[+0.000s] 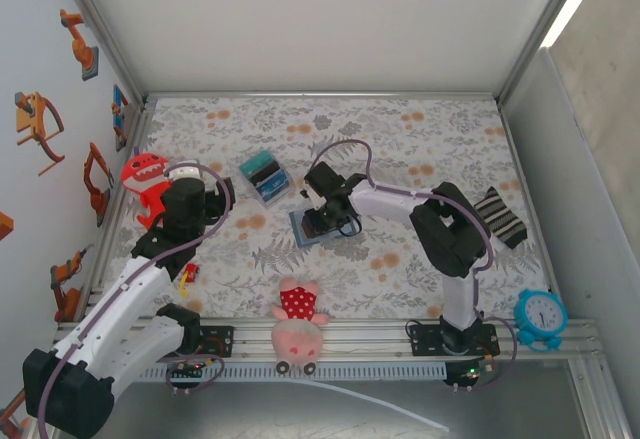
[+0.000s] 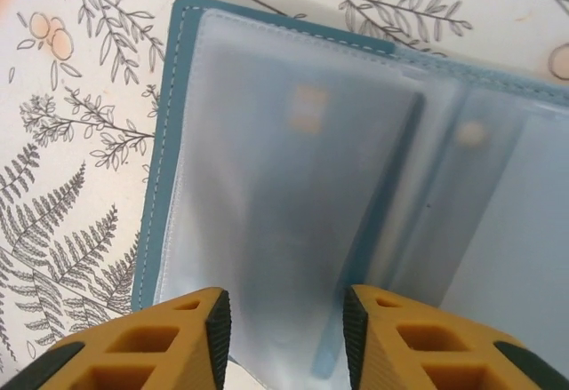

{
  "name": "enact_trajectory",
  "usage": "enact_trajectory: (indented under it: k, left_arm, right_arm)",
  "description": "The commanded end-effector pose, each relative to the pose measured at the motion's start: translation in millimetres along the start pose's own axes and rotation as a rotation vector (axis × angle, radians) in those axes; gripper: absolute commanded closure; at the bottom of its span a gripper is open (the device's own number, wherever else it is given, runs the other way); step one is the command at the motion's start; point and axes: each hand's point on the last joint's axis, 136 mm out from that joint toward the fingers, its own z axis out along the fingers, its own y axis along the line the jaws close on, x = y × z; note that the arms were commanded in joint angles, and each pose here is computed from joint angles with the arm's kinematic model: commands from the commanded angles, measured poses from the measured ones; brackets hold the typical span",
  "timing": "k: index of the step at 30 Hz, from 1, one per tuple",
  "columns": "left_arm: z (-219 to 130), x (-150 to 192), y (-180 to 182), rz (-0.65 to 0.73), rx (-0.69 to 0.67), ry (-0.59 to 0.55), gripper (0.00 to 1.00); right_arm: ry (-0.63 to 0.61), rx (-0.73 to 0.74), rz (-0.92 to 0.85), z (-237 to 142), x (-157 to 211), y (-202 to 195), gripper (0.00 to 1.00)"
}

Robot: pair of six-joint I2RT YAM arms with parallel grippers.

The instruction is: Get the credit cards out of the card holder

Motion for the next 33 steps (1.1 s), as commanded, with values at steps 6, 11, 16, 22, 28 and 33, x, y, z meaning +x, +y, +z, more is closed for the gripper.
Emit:
enact_trajectory:
  k: [6,11,16,22,28,33]
  left_arm:
    - [-6.7,-22.5,-4.2,-0.022,0.020,-0.046,0.03]
    - [-6.1,-21.6,-3.0,-0.019,0.013,-0.045,0.03]
    - [-3.9,-19.4,-3.6,-0.017,0.012,-0.036,0.03]
    - [-3.2,-18.7,-4.3,-0.018,0.013,-0.033,0.03]
    - [-2.0,-17.2,-4.3,-0.016,0.011,-0.027,0.03]
    - [-1.1,-16.4,-4.9,-0.016,0.012,-0.023,0.03]
  right_arm:
    - [-0.059,0.150,-0.033,-25.2,-10.3,-4.3,0.59]
    - [-0.083,0.194,-0.094,-29.2,-11.9,9.5,0.59]
    - [-0.062,0.209,-0.150,-22.6,-8.5,18.9,0.56]
    - [-0.027,0.194,-0.179,-9.0,-3.8,24.7,0.56]
    - [-0.006,0.186,-0.189,1.0,-1.3,26.4,0.55]
    - [0.021,0.197,-0.192,7.8,5.9,22.7,0.50]
